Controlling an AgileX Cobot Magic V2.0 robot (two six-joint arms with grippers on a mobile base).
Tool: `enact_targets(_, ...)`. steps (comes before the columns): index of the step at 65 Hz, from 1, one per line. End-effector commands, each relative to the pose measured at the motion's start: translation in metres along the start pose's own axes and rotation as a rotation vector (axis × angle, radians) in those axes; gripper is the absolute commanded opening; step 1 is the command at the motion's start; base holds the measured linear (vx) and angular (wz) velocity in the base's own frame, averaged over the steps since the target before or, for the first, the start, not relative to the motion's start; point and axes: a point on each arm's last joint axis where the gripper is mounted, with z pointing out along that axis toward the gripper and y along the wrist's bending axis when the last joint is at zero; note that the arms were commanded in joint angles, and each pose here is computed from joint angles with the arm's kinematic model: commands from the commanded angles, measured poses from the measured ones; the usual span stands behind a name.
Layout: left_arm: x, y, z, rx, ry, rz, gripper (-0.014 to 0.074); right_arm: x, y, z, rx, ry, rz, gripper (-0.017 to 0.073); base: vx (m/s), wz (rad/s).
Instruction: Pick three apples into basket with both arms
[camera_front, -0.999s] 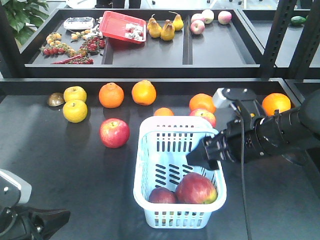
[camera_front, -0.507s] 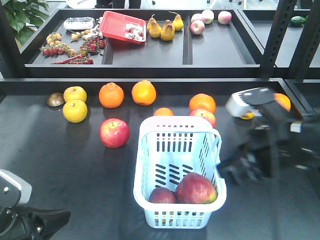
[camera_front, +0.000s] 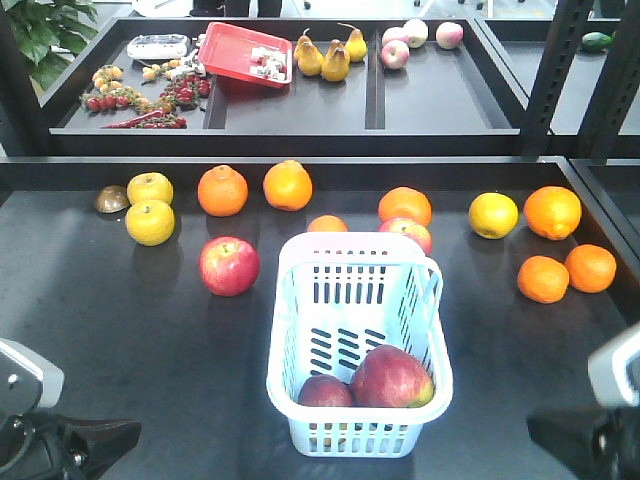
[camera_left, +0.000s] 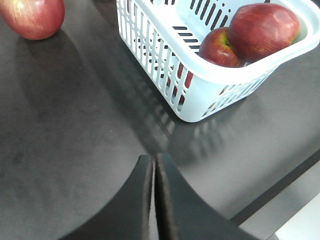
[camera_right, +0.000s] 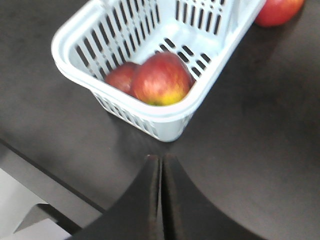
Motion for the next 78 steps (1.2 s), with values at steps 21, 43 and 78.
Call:
enact_targets(21,-0.011,0.000,-0.003,-0.013,-0.060,-0.025,-0.0007,0.014,0.000,0.002,0.011,-0.014,0.007,-0.0003,0.00,0.00)
enact_targets(43,-0.011,0.000,-0.003,-0.013,-0.060,-0.025,-0.0007,0.017,0.002,0.002,-0.004,0.019,0.007,-0.0003,0.00,0.00)
enact_targets(78,-0.013,0.002,-0.003,-0.028,-0.082,-0.036,-0.0007,0.017,0.002,0.002,-0.004,0.018,0.006,-0.0003,0.00,0.00)
